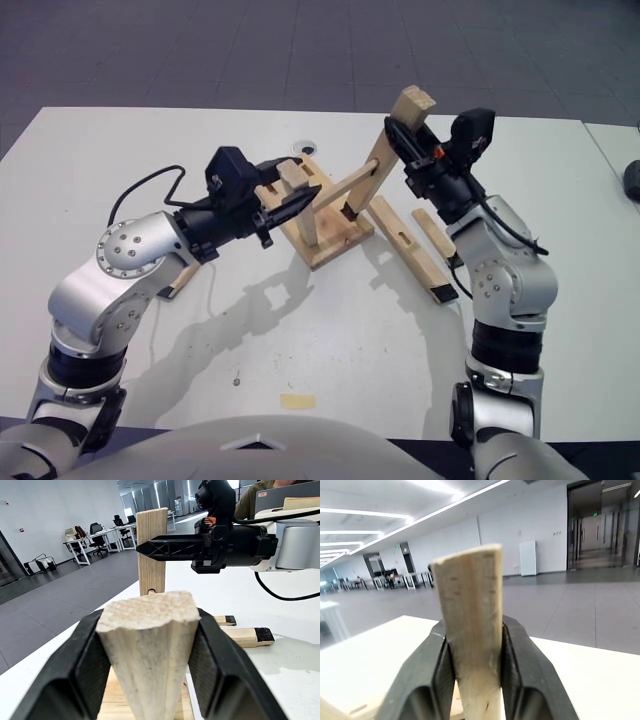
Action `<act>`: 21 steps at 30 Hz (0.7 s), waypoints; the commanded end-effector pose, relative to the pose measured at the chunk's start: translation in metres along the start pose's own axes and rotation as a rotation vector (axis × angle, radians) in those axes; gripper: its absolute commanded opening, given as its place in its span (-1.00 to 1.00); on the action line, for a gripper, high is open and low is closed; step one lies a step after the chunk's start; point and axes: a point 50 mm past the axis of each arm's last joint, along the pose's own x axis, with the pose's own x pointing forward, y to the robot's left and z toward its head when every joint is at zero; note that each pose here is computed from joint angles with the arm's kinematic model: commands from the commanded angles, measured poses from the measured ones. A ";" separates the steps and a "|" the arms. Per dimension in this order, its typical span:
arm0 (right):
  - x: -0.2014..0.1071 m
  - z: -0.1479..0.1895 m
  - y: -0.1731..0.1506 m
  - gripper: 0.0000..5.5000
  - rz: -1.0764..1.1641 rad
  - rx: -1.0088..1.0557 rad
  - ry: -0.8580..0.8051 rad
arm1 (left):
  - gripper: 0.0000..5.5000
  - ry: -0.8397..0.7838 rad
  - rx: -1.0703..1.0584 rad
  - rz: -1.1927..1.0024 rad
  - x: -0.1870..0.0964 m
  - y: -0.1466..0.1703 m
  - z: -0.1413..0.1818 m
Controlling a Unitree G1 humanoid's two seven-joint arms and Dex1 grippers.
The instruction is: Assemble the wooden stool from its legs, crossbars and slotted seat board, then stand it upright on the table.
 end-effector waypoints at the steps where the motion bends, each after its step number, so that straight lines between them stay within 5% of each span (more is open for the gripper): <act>1: 0.010 -0.030 0.013 -0.63 0.104 0.187 0.251 | -0.27 0.220 -0.040 0.033 -0.006 0.009 -0.037; 8: 0.020 -0.031 0.006 -0.63 0.074 0.312 0.421 | -0.27 0.219 -0.035 0.030 -0.004 0.010 -0.038; 13: 0.023 -0.018 -0.004 -0.63 0.052 0.209 0.496 | -0.27 0.223 -0.027 0.034 -0.004 0.013 -0.039; 21: 0.028 -0.010 -0.001 -0.63 0.079 0.151 0.464 | 0.27 0.176 -0.045 0.086 0.000 0.016 -0.032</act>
